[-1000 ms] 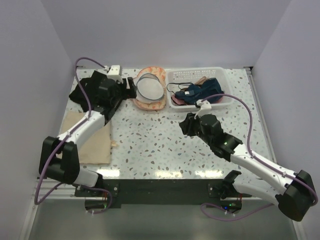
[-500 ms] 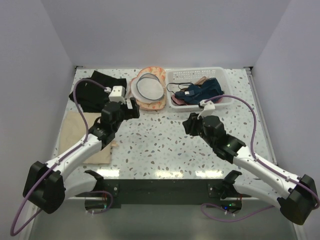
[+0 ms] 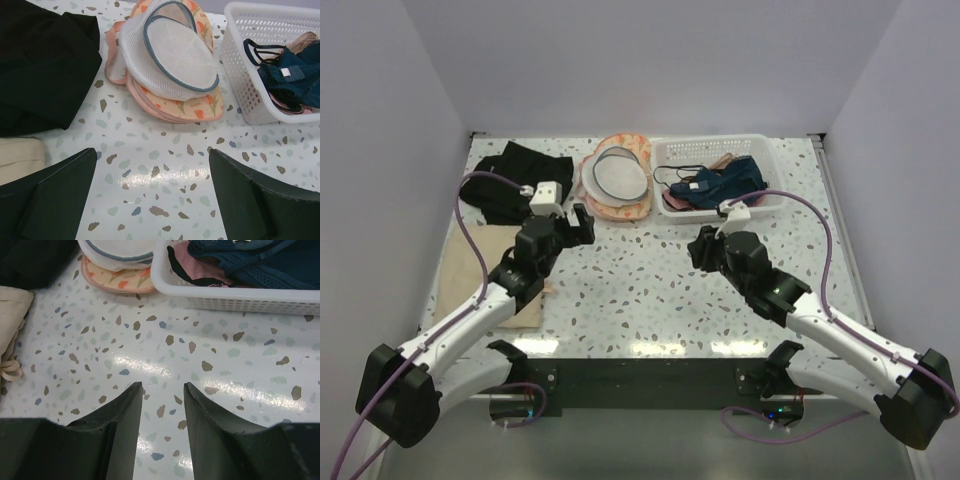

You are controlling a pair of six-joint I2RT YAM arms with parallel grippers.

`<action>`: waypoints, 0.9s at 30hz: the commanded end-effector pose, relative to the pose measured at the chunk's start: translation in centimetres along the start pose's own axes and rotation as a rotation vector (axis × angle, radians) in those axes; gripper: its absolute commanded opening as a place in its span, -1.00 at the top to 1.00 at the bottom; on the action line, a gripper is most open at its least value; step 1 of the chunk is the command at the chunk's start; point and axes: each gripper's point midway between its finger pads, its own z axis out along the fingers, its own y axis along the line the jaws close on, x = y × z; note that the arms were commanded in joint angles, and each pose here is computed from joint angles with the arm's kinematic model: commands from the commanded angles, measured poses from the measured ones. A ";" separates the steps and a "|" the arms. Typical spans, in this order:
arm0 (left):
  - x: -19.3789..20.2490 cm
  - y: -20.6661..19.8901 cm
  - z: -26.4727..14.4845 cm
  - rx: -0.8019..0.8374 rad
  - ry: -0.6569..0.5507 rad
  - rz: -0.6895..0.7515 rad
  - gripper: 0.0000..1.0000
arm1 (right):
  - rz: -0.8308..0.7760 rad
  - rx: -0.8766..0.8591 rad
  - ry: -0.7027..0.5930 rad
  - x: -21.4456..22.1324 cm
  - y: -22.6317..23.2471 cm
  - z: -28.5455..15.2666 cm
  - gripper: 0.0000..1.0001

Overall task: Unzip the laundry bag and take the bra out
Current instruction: Reset both arms

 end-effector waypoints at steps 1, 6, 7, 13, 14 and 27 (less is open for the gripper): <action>-1.1 -0.2 -1.0 -0.034 -0.036 0.002 -1.00 | -0.029 0.052 -0.055 -1.1 -1.2 -0.4 0.08; 0.3 -1.3 -1.8 -0.020 -0.006 0.024 -1.00 | -0.063 0.106 -0.050 -0.4 -2.5 -0.6 0.03; 0.5 -1.3 -2.0 -0.017 -0.002 0.024 -1.00 | -0.067 0.121 -0.054 -0.4 -2.8 -0.6 0.02; 3.1 -1.4 -3.1 0.008 0.015 0.026 -1.00 | -0.078 0.164 -0.055 0.0 -3.9 -0.9 -0.03; 3.7 -0.9 -3.2 -0.010 0.020 0.032 -1.00 | -0.074 0.165 -0.057 0.0 -3.9 -0.9 -0.03; 3.7 0.3 -3.8 -0.070 -0.024 0.071 -1.00 | -0.076 0.187 -0.056 0.1 -4.3 -0.7 -0.08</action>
